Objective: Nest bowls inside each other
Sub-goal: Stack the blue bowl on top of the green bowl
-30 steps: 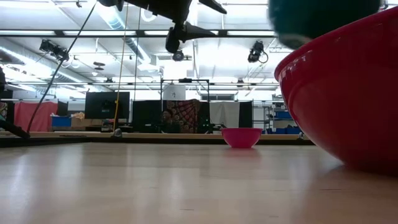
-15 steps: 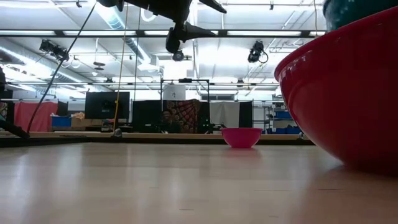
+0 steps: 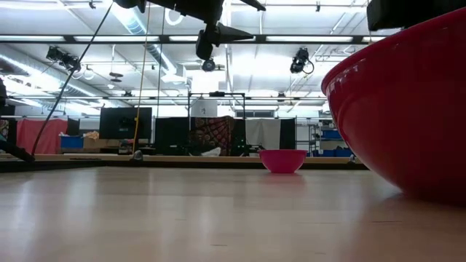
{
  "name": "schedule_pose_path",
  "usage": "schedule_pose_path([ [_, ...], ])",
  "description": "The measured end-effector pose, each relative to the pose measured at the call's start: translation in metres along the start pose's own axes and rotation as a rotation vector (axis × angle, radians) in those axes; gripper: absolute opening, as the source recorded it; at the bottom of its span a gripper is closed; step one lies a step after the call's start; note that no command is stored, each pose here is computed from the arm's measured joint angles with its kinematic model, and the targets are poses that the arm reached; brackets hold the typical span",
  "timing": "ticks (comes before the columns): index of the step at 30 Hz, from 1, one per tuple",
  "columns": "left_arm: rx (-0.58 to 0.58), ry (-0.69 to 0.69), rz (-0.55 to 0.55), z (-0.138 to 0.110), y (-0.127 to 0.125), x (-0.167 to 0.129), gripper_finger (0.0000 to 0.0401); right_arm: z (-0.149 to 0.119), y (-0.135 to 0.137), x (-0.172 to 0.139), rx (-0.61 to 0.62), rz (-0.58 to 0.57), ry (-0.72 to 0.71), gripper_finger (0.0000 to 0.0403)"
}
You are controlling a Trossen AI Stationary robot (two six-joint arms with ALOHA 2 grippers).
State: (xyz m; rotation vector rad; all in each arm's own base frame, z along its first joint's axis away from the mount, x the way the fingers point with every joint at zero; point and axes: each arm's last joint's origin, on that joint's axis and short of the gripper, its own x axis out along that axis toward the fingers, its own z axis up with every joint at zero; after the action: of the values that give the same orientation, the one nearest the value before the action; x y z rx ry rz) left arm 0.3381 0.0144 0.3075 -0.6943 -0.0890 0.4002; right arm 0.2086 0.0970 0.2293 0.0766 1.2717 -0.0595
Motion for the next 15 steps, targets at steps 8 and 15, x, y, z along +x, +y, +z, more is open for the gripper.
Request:
schedule_pose_path([
  [8, -0.003, 0.001, 0.001, 0.000, 0.000, 0.000, 0.0263, -0.002, 0.002, 0.000, 0.035, 0.085, 0.062, 0.0145],
  [15, -0.004, 0.002, -0.001, 0.000, 0.000, 0.000, 0.0263, -0.013, -0.008, -0.026, 0.087, 0.137, 0.022, 0.0228],
])
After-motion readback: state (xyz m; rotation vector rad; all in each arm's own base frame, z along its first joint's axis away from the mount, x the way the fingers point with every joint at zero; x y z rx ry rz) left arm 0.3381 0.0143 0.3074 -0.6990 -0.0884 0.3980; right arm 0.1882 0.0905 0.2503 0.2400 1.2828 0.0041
